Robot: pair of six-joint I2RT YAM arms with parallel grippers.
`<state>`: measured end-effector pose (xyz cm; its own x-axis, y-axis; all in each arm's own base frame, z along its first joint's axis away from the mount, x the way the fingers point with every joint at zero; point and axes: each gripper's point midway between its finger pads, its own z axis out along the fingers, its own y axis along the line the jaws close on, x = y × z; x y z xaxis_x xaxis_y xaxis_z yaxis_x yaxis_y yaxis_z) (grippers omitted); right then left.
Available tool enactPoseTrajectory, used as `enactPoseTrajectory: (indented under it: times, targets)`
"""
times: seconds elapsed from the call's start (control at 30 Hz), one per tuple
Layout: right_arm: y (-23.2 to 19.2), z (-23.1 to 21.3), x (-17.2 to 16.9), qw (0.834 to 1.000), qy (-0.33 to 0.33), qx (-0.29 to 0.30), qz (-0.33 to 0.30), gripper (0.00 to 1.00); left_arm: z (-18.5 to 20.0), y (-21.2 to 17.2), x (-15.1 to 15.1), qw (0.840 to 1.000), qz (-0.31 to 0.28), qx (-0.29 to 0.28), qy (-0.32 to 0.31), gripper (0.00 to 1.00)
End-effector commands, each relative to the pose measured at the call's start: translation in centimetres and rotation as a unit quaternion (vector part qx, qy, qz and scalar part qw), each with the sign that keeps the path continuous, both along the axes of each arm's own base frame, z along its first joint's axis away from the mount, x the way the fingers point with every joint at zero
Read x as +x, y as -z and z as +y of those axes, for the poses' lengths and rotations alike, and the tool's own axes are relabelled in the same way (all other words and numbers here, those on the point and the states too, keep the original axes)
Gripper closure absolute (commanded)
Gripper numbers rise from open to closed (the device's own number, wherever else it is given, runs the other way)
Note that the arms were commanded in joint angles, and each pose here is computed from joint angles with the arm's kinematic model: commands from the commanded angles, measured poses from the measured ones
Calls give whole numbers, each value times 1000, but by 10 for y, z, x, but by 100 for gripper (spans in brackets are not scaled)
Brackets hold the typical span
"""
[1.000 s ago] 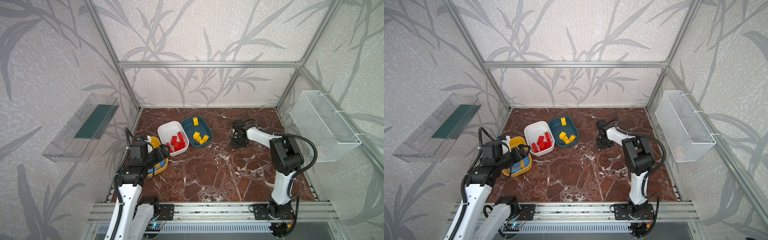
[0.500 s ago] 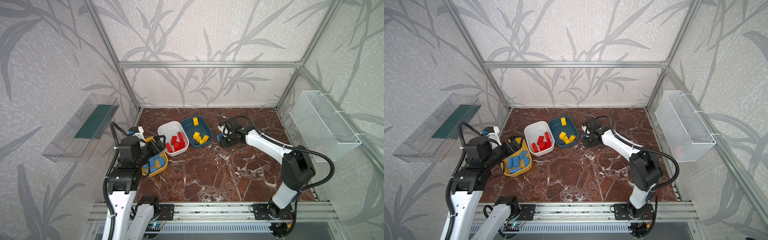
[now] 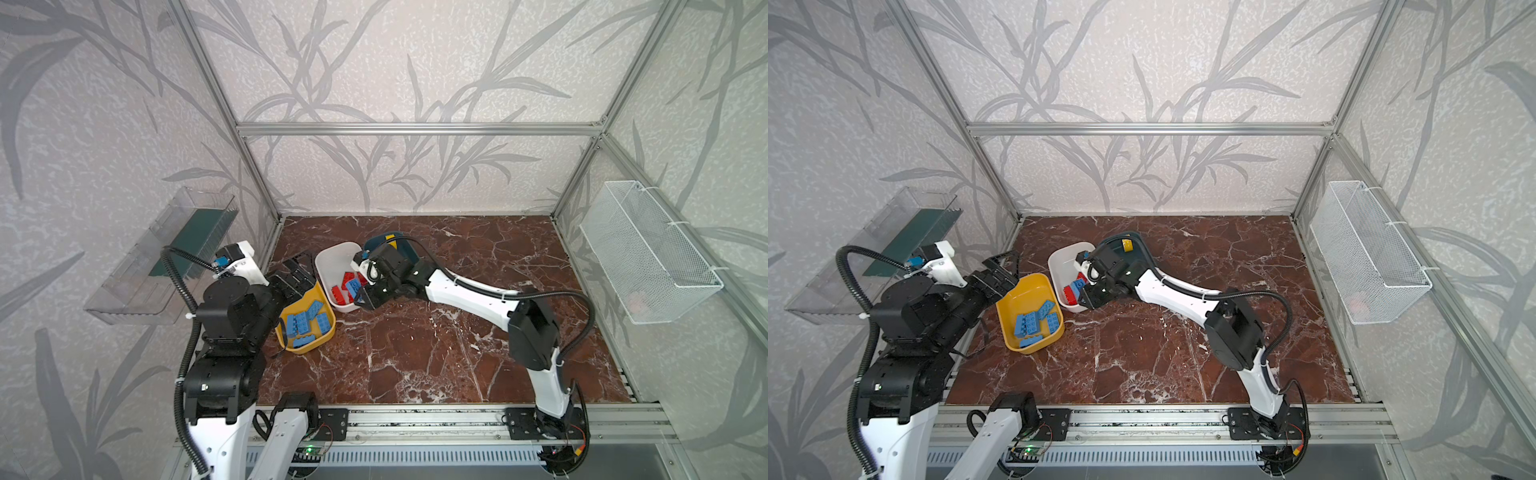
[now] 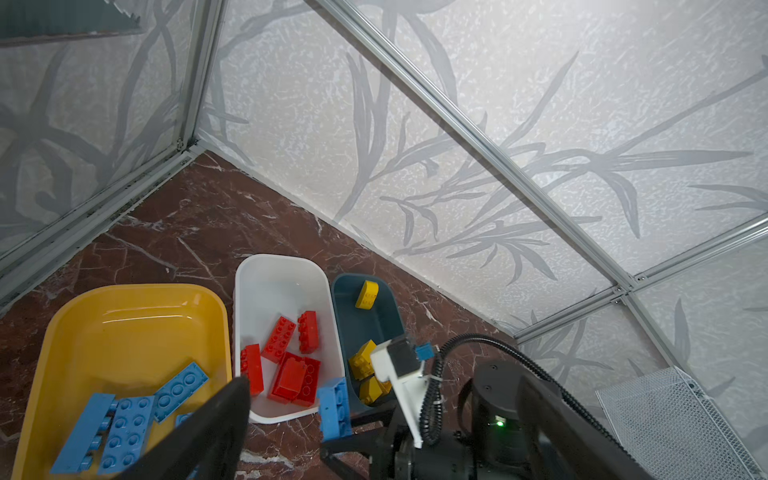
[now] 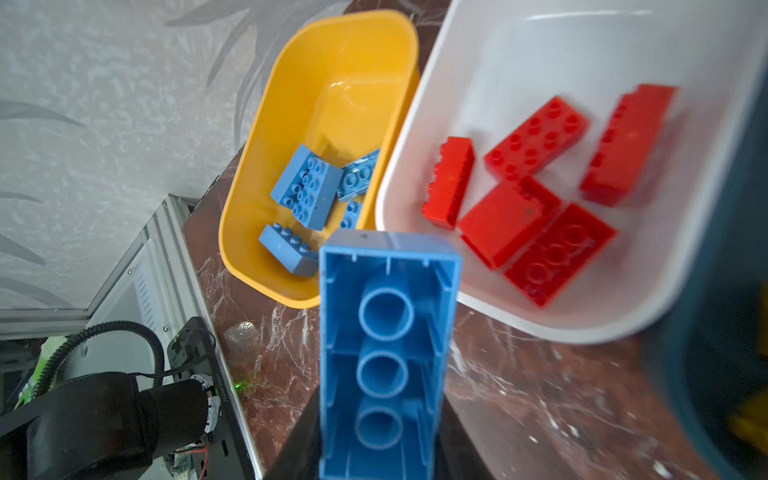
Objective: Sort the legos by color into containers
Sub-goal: 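Carry the blue brick with the right gripper over the yellow tub, then open the right gripper to drop the blue brick into the yellow tub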
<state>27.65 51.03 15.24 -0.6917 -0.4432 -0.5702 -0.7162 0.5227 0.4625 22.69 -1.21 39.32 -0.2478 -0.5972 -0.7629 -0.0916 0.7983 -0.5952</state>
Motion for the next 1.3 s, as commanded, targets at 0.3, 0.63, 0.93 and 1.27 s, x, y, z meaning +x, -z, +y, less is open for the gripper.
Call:
enactPoseTrajectory:
  times: [0.3, 0.63, 0.93, 1.27]
  targets:
    - [33, 94, -29, 998, -35, 24, 47, 72, -3, 14, -4, 1000, 21, -8, 1, 1]
    - [7, 97, -17, 999, -23, 32, 7, 33, 2, 20, 0, 1000, 27, 12, -10, 1]
    - [-77, 8, 3, 983, 61, 116, -128, 13, 23, 34, 18, 995, 65, 50, -60, 1]
    - [-112, -216, 34, 946, 235, 74, -212, 2, 38, 119, 46, 975, 159, 138, -66, 1]
